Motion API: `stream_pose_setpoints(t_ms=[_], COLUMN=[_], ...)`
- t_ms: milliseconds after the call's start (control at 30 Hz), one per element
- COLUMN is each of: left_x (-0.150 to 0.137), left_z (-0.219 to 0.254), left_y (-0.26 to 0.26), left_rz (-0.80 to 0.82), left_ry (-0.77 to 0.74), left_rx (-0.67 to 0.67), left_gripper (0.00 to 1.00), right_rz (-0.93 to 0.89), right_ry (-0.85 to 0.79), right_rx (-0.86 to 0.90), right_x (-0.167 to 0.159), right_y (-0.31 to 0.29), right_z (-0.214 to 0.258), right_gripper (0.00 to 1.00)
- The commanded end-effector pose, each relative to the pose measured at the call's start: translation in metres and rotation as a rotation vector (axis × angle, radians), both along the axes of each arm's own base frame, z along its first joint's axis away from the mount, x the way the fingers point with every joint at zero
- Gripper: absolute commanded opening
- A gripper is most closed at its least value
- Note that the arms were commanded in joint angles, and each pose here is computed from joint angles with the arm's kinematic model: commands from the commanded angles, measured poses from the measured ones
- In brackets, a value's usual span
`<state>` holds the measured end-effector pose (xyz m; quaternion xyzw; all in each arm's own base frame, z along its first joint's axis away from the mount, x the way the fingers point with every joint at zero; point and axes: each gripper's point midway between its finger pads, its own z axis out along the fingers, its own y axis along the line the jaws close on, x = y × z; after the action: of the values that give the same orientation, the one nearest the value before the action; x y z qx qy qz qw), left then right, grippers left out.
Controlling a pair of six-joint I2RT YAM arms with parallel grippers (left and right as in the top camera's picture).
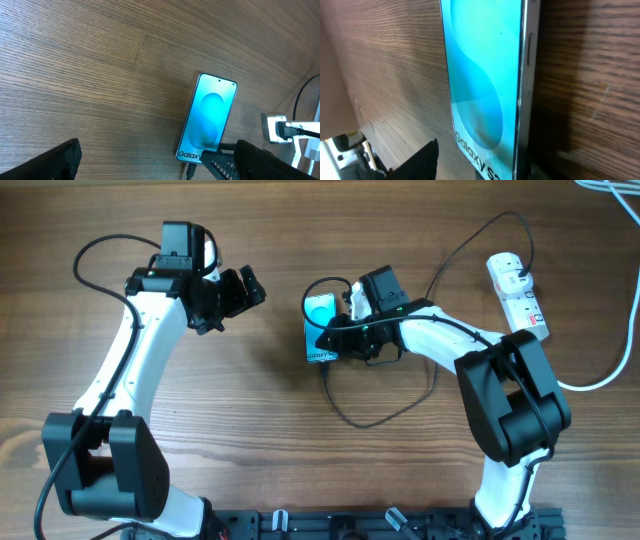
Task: Plug charger to phone and switch on socket
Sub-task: 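Open both grippers and withdraw them from the phone, then move the right gripper to the white power strip's switch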
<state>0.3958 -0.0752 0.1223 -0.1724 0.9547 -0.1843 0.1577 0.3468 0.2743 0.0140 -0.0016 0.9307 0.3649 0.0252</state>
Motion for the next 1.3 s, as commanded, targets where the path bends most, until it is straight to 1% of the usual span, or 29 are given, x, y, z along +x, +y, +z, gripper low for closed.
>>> stream_pose_setpoints(t_ms=[0, 167, 267, 333, 433, 567, 600, 633, 667, 700, 767, 800, 867, 900, 933, 1000, 1033, 1067, 1100, 1267], left_x=[-0.001, -0.001, -0.001, -0.002, -0.002, -0.002, -0.002, -0.003, -0.004, -0.004, -0.005, -0.005, -0.005, -0.006, -0.007, -0.008, -0.009, -0.009, -0.010, -0.019], left_z=[0.004, 0.004, 0.004, 0.003, 0.003, 0.003, 0.003, 0.003, 0.003, 0.003, 0.002, 0.002, 0.002, 0.002, 0.003, 0.003, 0.002, 0.002, 0.000, -0.021], left_y=[0.000, 0.000, 0.000, 0.001, 0.001, 0.001, 0.001, 0.001, 0.001, 0.001, 0.001, 0.000, -0.003, -0.008, -0.015, -0.029, -0.035, -0.043, -0.052, -0.091], left_rz=[-0.020, -0.020, -0.020, -0.020, -0.020, -0.020, -0.020, -0.020, -0.020, -0.020, -0.020, -0.020, -0.030, -0.041, -0.060, -0.095, -0.111, -0.130, -0.151, -0.251], left_ry=[-0.018, -0.018, -0.017, -0.011, -0.011, -0.012, -0.011, -0.009, -0.006, -0.003, 0.001, 0.000, -0.002, -0.002, -0.006, -0.014, -0.018, -0.023, -0.024, 0.010], left_rx=[0.020, 0.020, 0.020, 0.020, 0.020, 0.020, 0.020, 0.021, 0.021, 0.021, 0.021, 0.021, 0.021, 0.021, 0.020, 0.020, 0.020, 0.019, 0.018, 0.023], left_gripper=[0.97, 0.96, 0.95, 0.95, 0.95, 0.94, 0.93, 0.90, 0.84, 0.69, 0.04, 0.04, 0.04, 0.04, 0.04, 0.04, 0.04, 0.04, 0.04, 0.04], right_rz=[0.020, 0.031, 0.044, 0.045, 0.031, 0.033, 0.032, 0.036, 0.027, 0.011, 0.020, 0.011, -0.010, -0.016, -0.021, -0.035, -0.029, -0.014, -0.018, -0.156], right_ry=[-0.010, -0.046, -0.076, -0.097, -0.121, -0.144, -0.145, -0.159, -0.167, -0.174, -0.202, -0.207, -0.209, -0.208, -0.202, -0.197, -0.204, -0.213, -0.216, -0.165], right_rx=[0.047, 0.058, 0.060, 0.048, 0.001, -0.020, -0.029, -0.045, -0.079, -0.135, -0.205, -0.236, -0.320, -0.379, -0.418, -0.470, -0.489, -0.499, -0.514, -0.557], right_x=[-0.001, 0.001, 0.001, 0.001, 0.001, -0.003, -0.004, -0.004, -0.002, -0.001, 0.000, 0.002, 0.005, 0.008, 0.009, 0.012, 0.015, 0.016, 0.019, 0.027], right_y=[0.008, 0.008, 0.008, 0.005, -0.004, -0.009, -0.011, -0.014, -0.020, -0.030, -0.048, -0.056, -0.079, -0.098, -0.113, -0.135, -0.146, -0.156, -0.167, -0.225], right_z=[0.015, 0.026, 0.036, 0.044, 0.052, 0.065, 0.066, 0.067, 0.067, 0.068, 0.080, 0.085, 0.096, 0.105, 0.111, 0.114, 0.113, 0.113, 0.112, 0.110], right_gripper=[0.56, 0.57, 0.65, 0.68, 0.69, 0.69, 0.69, 0.69, 0.69, 0.69, 0.69, 0.69, 0.65, 0.60, 0.57, 0.43, 0.35, 0.09, 0.04, 0.04])
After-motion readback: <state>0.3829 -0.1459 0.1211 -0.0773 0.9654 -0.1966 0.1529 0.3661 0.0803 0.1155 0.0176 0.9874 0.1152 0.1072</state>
